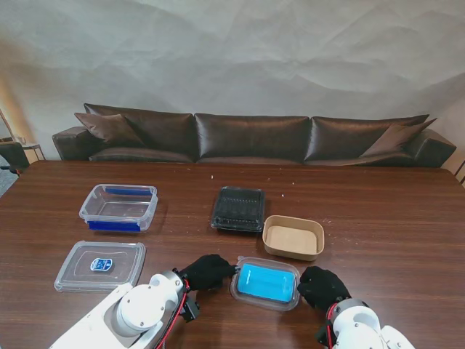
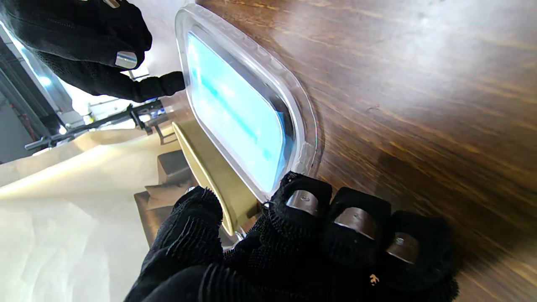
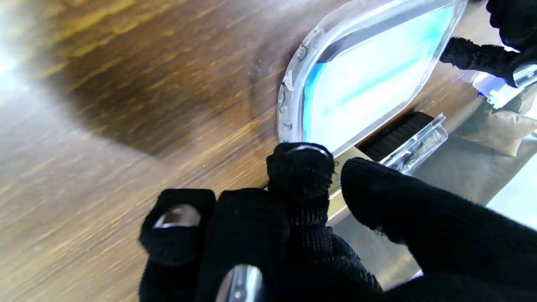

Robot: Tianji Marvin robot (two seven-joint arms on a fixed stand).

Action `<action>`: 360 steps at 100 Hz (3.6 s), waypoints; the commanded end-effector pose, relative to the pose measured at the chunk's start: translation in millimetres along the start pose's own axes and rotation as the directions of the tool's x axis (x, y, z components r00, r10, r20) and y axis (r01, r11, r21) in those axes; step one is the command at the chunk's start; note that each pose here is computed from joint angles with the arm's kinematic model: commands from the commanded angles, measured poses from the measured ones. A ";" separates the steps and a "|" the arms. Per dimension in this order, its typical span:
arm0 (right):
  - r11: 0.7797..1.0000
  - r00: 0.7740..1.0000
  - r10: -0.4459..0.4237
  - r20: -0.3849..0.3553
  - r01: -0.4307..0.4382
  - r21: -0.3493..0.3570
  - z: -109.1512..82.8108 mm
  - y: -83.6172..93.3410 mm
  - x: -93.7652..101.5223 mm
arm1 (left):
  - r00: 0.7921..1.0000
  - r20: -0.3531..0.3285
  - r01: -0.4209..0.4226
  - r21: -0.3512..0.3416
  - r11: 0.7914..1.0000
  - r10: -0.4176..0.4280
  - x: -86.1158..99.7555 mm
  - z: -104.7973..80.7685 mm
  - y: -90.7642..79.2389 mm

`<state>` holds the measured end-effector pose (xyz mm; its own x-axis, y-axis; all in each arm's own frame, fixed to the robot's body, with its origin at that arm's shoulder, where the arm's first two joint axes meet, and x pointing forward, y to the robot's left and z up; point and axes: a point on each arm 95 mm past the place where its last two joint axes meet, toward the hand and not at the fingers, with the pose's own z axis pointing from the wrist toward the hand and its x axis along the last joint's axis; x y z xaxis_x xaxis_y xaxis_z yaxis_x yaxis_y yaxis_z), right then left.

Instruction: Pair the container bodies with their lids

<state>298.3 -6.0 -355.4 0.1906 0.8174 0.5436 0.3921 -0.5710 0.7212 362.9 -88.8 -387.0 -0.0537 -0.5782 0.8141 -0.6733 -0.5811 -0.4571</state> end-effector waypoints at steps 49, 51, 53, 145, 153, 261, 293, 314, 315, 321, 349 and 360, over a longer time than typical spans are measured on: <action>0.999 1.000 -0.003 -0.029 0.001 -0.044 -5.7 8.6 7.7 | 0.998 -0.058 -0.024 0.007 1.000 0.024 16.0 -0.4 -2.2; 0.999 1.000 -0.002 -0.029 0.001 -0.048 -5.8 9.3 7.8 | 0.998 -0.059 -0.024 0.008 1.000 0.024 16.2 -0.4 -2.5; 0.999 1.000 -0.002 -0.029 0.000 -0.051 -6.0 10.0 7.9 | 0.998 -0.060 -0.024 0.010 1.000 0.025 16.4 -0.3 -2.8; 0.992 1.000 0.012 -0.016 -0.014 -0.123 2.0 34.0 9.8 | 0.995 -0.099 -0.015 0.030 0.999 0.017 30.1 19.0 -16.3; 0.992 1.000 0.015 -0.015 -0.017 -0.125 4.0 36.2 10.3 | 0.995 -0.102 -0.012 0.029 0.999 0.015 32.2 22.6 -18.7; 0.989 0.999 0.030 0.045 -0.023 -0.148 51.6 83.6 11.4 | 0.992 -0.120 0.044 -0.028 0.999 -0.047 65.5 90.5 -56.4; 0.989 0.997 0.029 0.065 -0.019 -0.149 68.7 96.6 11.0 | 0.993 -0.109 0.049 -0.050 0.998 -0.054 71.9 110.3 -68.3; 0.989 0.996 0.029 0.079 -0.017 -0.148 76.3 101.9 8.2 | 0.993 -0.100 0.055 -0.065 0.996 -0.061 73.8 121.5 -72.6; 0.989 0.996 0.029 0.080 -0.017 -0.148 76.6 102.1 8.0 | 0.993 -0.099 0.055 -0.065 0.996 -0.061 73.8 122.0 -72.9; 0.989 0.996 0.029 0.083 -0.017 -0.148 78.1 103.1 7.2 | 0.993 -0.097 0.055 -0.069 0.996 -0.062 74.2 125.2 -74.2; 0.989 0.994 0.029 0.101 -0.014 -0.146 83.4 104.6 3.5 | 0.994 -0.091 0.057 -0.087 0.995 -0.065 75.2 136.1 -77.4; 0.989 0.994 0.029 0.110 -0.013 -0.147 84.1 105.1 2.2 | 0.994 -0.091 0.058 -0.093 0.994 -0.067 75.8 138.4 -78.6</action>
<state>416.7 -61.5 -311.9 0.2989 0.8050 0.5124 0.2328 -0.5823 0.7789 514.3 -154.6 -345.4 -0.0608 -0.5021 0.8627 -0.7205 -0.5760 -0.3861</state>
